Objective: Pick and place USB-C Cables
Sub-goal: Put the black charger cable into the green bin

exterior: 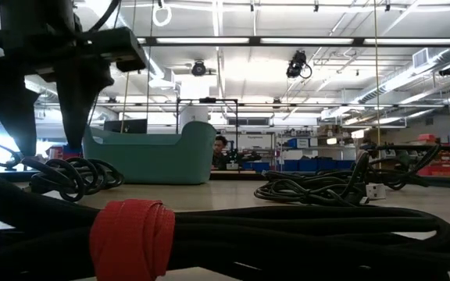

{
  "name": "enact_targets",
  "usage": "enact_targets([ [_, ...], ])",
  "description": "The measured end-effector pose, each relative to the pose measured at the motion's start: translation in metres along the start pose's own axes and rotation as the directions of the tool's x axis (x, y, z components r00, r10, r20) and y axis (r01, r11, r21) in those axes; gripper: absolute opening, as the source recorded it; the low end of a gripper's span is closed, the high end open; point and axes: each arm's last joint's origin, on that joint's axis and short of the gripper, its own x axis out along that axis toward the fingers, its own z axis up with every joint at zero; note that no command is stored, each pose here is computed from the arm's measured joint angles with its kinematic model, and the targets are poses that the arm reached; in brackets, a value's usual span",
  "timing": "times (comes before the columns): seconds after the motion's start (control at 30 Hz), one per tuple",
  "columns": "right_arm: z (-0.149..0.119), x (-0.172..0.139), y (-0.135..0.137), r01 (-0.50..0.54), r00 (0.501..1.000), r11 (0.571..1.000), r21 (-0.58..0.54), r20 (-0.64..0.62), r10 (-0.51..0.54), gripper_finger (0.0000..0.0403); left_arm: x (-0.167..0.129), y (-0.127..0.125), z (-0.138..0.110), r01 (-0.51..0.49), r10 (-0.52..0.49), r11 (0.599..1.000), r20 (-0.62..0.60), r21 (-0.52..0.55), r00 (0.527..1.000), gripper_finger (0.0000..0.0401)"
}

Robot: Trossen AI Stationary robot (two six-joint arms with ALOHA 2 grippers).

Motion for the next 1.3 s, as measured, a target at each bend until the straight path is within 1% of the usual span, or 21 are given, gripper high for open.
enact_targets([
  [0.1,0.0,0.0,0.0,0.0,1.0,1.0,-0.003,0.0,0.0,0.0203,0.005,-0.002,-0.001,0.008,-0.008,1.0,0.0,0.002,1.0,0.0198],
  [0.33,0.001,0.0,0.001,-0.04,0.999,0.999,-0.016,0.006,0.04,0.0203,0.025,-0.004,-0.001,-0.031,0.031,1.0,0.032,0.001,0.999,0.0199],
  [0.43,0.001,0.0,0.002,-0.055,0.998,0.998,-0.025,0.008,0.055,0.0203,0.037,-0.008,0.002,-0.023,0.023,1.0,0.054,0.01,0.998,0.0199],
  [0.5,0.001,0.0,0.002,-0.056,0.998,0.998,-0.027,0.009,0.056,0.0203,0.044,-0.013,0.003,0.0,-0.001,1.0,0.056,0.02,0.998,0.0199],
  [0.6,0.001,0.0,0.002,-0.056,0.998,0.998,-0.027,0.009,0.057,0.0203,0.048,-0.017,0.007,0.003,-0.005,0.999,0.052,0.048,0.999,0.0196],
  [0.67,0.001,0.0,0.002,-0.056,0.998,0.998,-0.027,0.009,0.057,0.0203,0.048,-0.018,0.01,-0.004,0.001,0.997,0.036,0.076,0.999,0.018],
  [0.7,0.001,0.0,0.002,-0.056,0.998,0.998,-0.027,0.008,0.057,0.0203,0.048,-0.018,0.01,-0.009,0.007,0.995,0.028,0.095,1.0,0.0165],
  [0.73,0.0,0.0,0.002,-0.057,0.998,0.998,-0.027,0.005,0.057,0.0203,0.046,-0.018,0.01,-0.013,0.011,0.993,0.021,0.115,1.0,0.0147],
  [0.8,0.0,0.0,0.002,-0.057,0.998,0.998,-0.026,0.004,0.057,0.0203,0.044,-0.019,0.01,-0.011,0.007,0.989,0.027,0.149,1.0,0.0099],
  [0.83,0.0,0.0,0.002,-0.057,0.998,0.998,-0.026,0.002,0.057,0.0203,0.042,-0.021,0.01,-0.007,0.003,0.985,0.027,0.172,1.0,0.0072],
  [0.87,0.0,0.0,0.002,-0.057,0.998,0.998,-0.026,0.001,0.057,0.0203,0.038,-0.022,0.01,-0.003,-0.003,0.981,0.027,0.194,1.0,0.0053],
  [1.0,0.0,0.0,0.002,-0.057,0.998,0.998,-0.026,0.002,0.057,0.0203,0.028,-0.029,0.007,0.012,-0.016,0.969,0.017,0.246,1.0,0.0053],
  [1.07,0.0,0.0,0.002,-0.057,0.998,0.998,-0.026,0.002,0.057,0.0203,0.016,-0.038,0.006,0.027,-0.031,0.956,0.008,0.293,0.999,0.0053],
  [1.1,0.0,0.0,0.002,-0.057,0.998,0.998,-0.026,0.003,0.057,0.0203,0.008,-0.043,0.004,0.043,-0.046,0.945,0.002,0.324,0.999,0.0053],
  [1.2,0.0,0.0,0.002,-0.056,0.998,0.998,-0.023,0.005,0.057,0.0203,-0.027,-0.056,0.004,0.03,-0.04,0.902,0.013,0.431,0.999,0.0053],
  [1.23,0.001,0.0,0.002,-0.056,0.998,0.998,-0.02,0.005,0.057,0.0203,-0.041,-0.061,0.003,0.029,-0.044,0.881,0.021,0.472,0.999,0.0053],
  [1.3,0.001,0.0,0.002,-0.057,0.998,0.998,-0.01,0.006,0.057,0.0203,-0.07,-0.068,0.006,-0.01,-0.029,0.833,0.063,0.552,0.998,0.0053],
])
